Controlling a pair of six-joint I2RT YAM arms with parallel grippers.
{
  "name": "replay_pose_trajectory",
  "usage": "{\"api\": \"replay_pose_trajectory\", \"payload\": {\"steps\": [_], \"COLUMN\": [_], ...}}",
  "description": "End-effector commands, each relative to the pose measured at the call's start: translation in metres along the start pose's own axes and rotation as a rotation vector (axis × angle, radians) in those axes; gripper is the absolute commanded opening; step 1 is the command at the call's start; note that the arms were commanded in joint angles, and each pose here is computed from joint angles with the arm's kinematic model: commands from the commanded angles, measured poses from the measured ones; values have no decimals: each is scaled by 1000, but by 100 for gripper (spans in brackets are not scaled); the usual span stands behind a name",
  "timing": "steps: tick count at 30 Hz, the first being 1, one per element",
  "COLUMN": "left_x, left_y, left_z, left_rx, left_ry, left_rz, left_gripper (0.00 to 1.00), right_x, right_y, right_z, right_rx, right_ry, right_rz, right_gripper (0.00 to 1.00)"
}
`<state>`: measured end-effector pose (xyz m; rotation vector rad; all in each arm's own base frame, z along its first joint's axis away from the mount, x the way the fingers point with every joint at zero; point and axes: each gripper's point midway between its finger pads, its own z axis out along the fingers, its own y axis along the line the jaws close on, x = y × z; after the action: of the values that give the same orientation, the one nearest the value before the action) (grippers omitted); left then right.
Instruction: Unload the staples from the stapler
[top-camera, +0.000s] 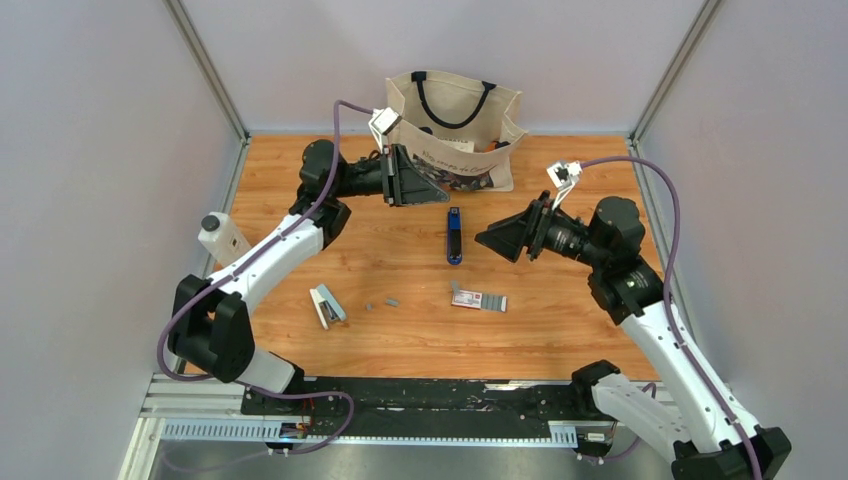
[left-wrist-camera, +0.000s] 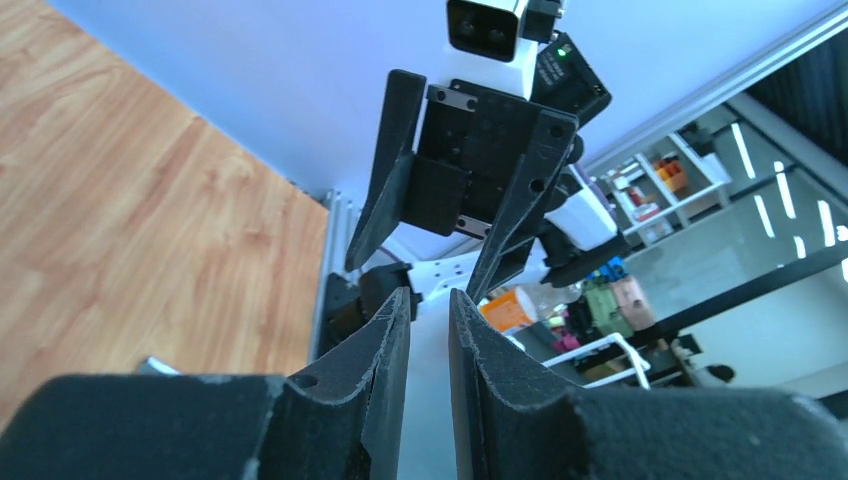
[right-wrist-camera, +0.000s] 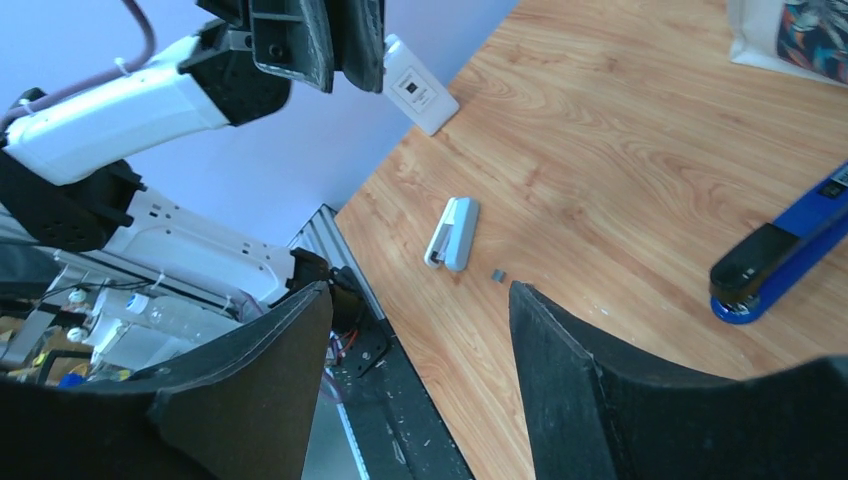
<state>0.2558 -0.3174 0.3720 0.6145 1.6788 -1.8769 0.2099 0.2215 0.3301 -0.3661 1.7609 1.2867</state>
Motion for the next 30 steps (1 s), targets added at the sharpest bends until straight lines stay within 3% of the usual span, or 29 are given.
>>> {"api": "replay_pose_trajectory", "payload": {"steps": [1, 8, 14, 19, 20, 22, 24, 25, 26, 27, 30], "left_x": [-9, 14, 47, 1, -12, -32, -53, -58, -63, -58, -61], "left_y": [-49, -19, 76, 135, 148, 185, 205, 214, 223, 234, 258], "left_z": [-6, -10, -49, -106, -121, -160, -180, -187, -187, -188, -205], "left_rx": [139, 38, -422, -777, -852, -1032, -1102, -1123, -1116, -1100, -1132], "left_ry": [-64, 15, 238, 188, 163, 131, 131, 163, 225, 306, 512], "left_rz": [25, 138, 348, 337, 310, 205, 176, 178, 219, 220, 233], "left_gripper": [29, 29, 32, 39, 46, 46, 50, 53, 63, 81, 84], "right_x": [-27, -18, 1, 16, 19, 21, 23, 24, 25, 27, 32], "right_y": [40, 1, -34, -58, -63, -69, -74, -76, -76, -78, -83], "right_z": [7, 13, 8, 4, 3, 4, 4, 5, 5, 6, 7], "right_rx": [-133, 46, 195, 293, 306, 327, 341, 342, 340, 339, 349], "right_ry": [-32, 2, 25, 49, 50, 46, 42, 42, 43, 49, 62], "right_rz": [-87, -64, -35, -24, -21, -13, -9, -9, -10, -10, -13], "right_gripper": [67, 61, 59, 61, 62, 63, 65, 66, 67, 67, 68]}}
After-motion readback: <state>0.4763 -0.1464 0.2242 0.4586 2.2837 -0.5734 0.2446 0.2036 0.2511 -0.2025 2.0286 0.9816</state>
